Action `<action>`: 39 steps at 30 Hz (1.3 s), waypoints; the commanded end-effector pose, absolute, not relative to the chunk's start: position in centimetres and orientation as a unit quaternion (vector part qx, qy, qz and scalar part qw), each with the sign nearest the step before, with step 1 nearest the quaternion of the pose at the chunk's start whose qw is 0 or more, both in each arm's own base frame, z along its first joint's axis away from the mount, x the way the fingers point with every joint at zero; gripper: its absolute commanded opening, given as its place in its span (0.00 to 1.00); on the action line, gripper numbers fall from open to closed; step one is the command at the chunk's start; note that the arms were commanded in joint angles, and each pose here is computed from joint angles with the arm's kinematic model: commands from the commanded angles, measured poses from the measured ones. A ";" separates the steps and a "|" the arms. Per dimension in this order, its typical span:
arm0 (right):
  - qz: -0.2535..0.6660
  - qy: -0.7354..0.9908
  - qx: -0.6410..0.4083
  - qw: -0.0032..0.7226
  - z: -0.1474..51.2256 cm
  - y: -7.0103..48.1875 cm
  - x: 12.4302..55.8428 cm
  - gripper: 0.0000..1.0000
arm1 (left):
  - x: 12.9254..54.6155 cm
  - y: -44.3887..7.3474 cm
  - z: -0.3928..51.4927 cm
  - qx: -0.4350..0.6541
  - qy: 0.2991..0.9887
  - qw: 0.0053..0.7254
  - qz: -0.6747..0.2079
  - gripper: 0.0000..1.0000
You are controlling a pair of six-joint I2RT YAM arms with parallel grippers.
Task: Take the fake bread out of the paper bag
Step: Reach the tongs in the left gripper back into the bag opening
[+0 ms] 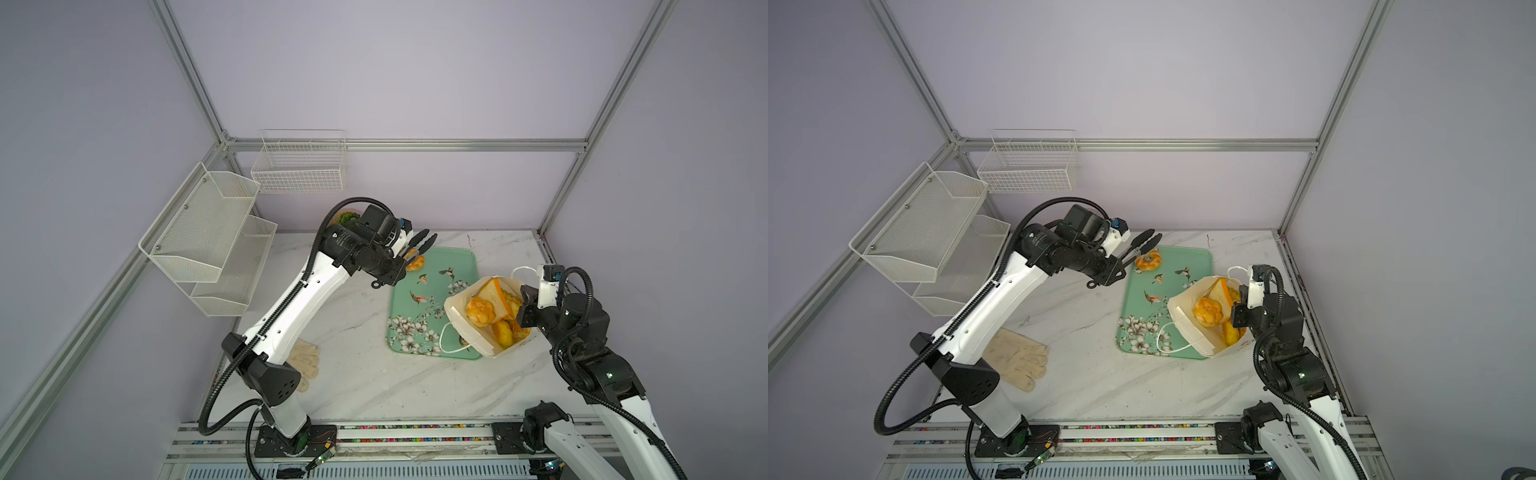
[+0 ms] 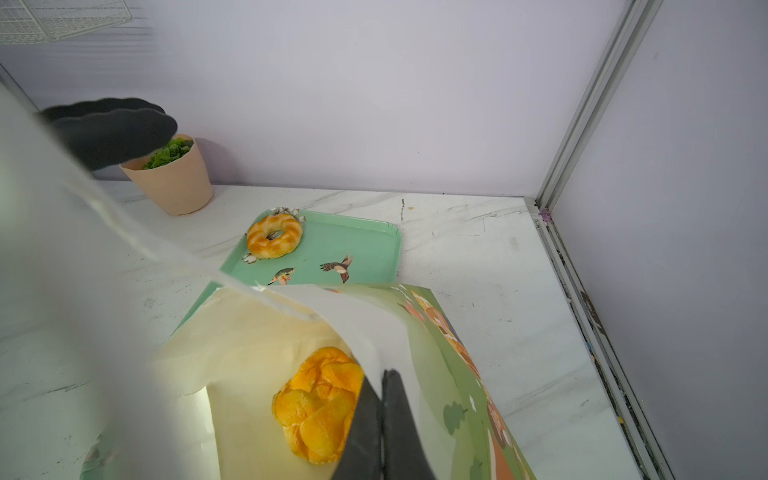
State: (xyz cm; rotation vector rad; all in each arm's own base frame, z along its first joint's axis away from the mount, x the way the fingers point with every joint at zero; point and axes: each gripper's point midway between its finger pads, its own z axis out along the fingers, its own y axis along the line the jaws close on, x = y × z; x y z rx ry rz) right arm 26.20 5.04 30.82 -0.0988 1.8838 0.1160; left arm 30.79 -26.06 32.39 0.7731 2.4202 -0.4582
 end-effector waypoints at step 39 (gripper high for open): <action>0.074 0.773 -0.054 0.628 32.8 5.6 25.4 0.00 | 21.2 -47.9 29.9 0.135 0.914 0.076 -0.375 0.39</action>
